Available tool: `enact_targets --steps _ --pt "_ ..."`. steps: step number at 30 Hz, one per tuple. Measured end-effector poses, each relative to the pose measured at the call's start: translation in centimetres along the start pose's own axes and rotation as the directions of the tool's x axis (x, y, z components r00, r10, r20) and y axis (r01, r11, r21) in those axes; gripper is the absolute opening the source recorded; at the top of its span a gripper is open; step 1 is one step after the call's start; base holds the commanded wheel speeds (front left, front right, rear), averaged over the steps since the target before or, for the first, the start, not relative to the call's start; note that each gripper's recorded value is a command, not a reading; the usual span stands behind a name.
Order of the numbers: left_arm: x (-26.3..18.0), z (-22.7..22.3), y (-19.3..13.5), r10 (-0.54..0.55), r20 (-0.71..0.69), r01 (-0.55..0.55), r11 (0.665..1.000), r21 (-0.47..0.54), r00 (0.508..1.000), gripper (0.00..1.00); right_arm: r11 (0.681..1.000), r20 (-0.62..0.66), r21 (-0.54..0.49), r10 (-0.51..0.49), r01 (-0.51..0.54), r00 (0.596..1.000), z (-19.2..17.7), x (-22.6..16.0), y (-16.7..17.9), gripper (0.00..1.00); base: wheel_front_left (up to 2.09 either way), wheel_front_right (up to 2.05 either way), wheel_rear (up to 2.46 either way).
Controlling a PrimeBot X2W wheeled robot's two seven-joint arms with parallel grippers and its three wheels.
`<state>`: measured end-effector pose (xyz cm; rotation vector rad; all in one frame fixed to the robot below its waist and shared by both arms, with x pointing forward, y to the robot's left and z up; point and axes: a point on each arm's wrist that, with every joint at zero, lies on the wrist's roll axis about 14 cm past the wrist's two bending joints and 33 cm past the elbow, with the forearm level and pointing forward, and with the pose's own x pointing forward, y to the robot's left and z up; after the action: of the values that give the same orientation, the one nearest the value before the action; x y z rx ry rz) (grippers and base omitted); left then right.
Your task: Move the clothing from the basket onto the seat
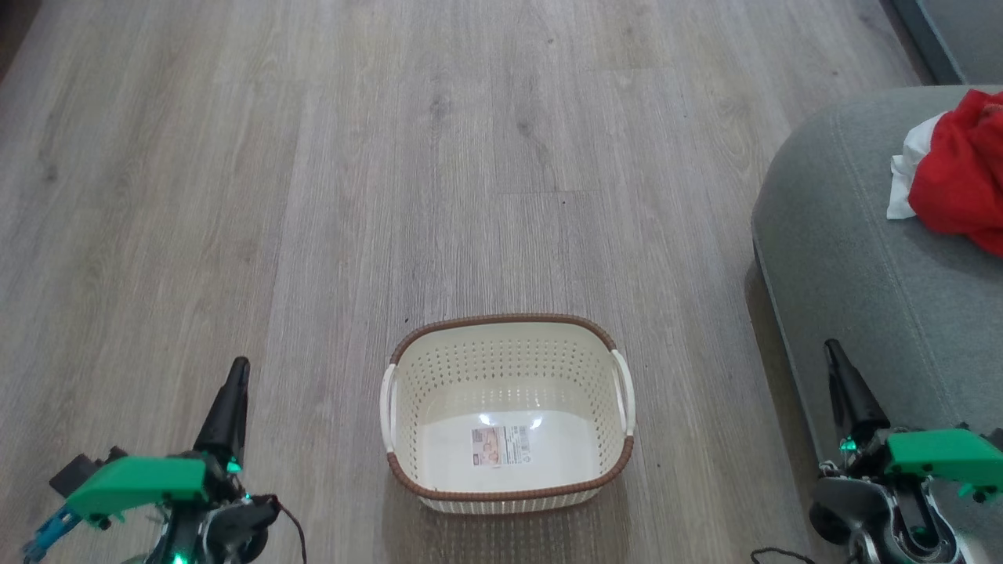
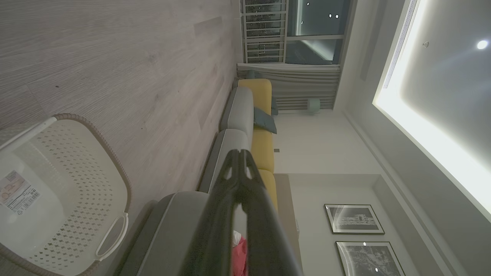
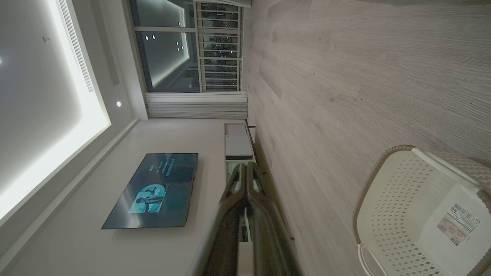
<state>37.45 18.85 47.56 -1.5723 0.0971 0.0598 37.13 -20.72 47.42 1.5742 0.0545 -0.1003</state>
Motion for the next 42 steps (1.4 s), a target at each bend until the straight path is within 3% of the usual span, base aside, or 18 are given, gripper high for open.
enact_targets --steps 42 --pt "0.00 0.01 0.00 0.000 0.000 0.000 1.000 0.000 1.000 0.00 1.000 0.000 0.000 0.000 0.000 1.000 0.00 0.00 0.00 0.00 0.00 0.00 0.00"
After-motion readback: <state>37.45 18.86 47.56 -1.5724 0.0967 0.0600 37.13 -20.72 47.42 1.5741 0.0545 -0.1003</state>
